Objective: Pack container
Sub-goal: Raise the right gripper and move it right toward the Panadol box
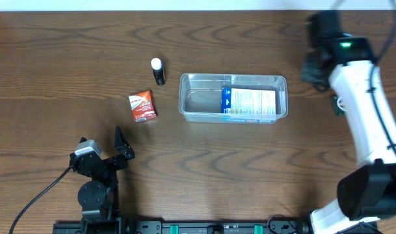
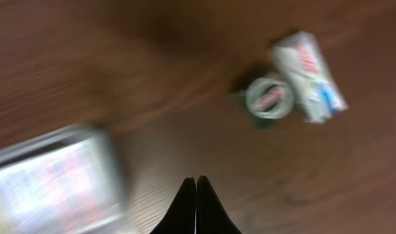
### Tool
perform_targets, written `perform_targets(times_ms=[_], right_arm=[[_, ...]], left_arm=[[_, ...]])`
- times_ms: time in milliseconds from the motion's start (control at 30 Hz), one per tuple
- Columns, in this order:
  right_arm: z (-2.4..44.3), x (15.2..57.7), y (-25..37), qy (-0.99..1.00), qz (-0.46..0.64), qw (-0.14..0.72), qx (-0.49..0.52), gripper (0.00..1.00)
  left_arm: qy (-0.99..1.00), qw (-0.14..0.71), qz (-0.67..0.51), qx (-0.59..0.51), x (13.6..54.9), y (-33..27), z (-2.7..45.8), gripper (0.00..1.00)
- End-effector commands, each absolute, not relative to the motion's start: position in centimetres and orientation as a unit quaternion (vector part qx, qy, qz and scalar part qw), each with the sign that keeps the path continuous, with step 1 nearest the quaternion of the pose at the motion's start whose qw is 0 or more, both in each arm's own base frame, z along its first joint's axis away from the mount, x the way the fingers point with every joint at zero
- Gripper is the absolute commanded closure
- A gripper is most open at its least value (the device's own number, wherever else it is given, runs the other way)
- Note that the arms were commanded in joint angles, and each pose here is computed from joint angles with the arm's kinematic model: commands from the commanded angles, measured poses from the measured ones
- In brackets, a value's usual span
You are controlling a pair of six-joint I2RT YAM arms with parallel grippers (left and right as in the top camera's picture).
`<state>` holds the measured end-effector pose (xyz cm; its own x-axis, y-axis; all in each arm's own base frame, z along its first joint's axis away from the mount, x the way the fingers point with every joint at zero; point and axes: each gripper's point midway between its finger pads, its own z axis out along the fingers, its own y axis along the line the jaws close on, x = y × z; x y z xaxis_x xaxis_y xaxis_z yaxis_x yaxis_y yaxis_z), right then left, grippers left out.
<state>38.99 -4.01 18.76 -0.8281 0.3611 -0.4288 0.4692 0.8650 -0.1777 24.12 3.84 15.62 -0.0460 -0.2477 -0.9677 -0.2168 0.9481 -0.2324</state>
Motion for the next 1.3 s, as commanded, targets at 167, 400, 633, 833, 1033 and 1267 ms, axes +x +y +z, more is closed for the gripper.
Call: perform_targets(times_ms=[167,400,633,833,1033,1267], right_arm=[[14.6,34.2,-18.1,0.895,-0.19,0.139,0.38,0.19],[11.4,32.4,-23.0,0.873,-0.131,0.15,0.445,0.01],[8.7,32.5,-25.9,0.867,-0.138,0.196,0.437,0.01],[8.3,36.6,-24.3,0.916,-0.077,0.267,0.291,0.01],[8.3,37.4,-24.4,0.922,-0.08,0.282,0.252,0.01],[4.6,38.8,-22.5,0.947,-0.036,0.266,0.176,0.01]], left_arm=[[0.738,0.654,0.004,-0.169,24.0,4.3,13.9,0.02],[0.738,0.654,0.004,-0.169,24.0,4.3,13.9,0.02],[0.738,0.654,0.004,-0.169,24.0,4.3,13.9,0.02],[0.738,0.654,0.004,-0.169,24.0,4.3,13.9,0.02],[0.738,0.654,0.004,-0.169,24.0,4.3,13.9,0.02],[0.738,0.654,0.004,-0.169,24.0,4.3,13.9,0.02]])
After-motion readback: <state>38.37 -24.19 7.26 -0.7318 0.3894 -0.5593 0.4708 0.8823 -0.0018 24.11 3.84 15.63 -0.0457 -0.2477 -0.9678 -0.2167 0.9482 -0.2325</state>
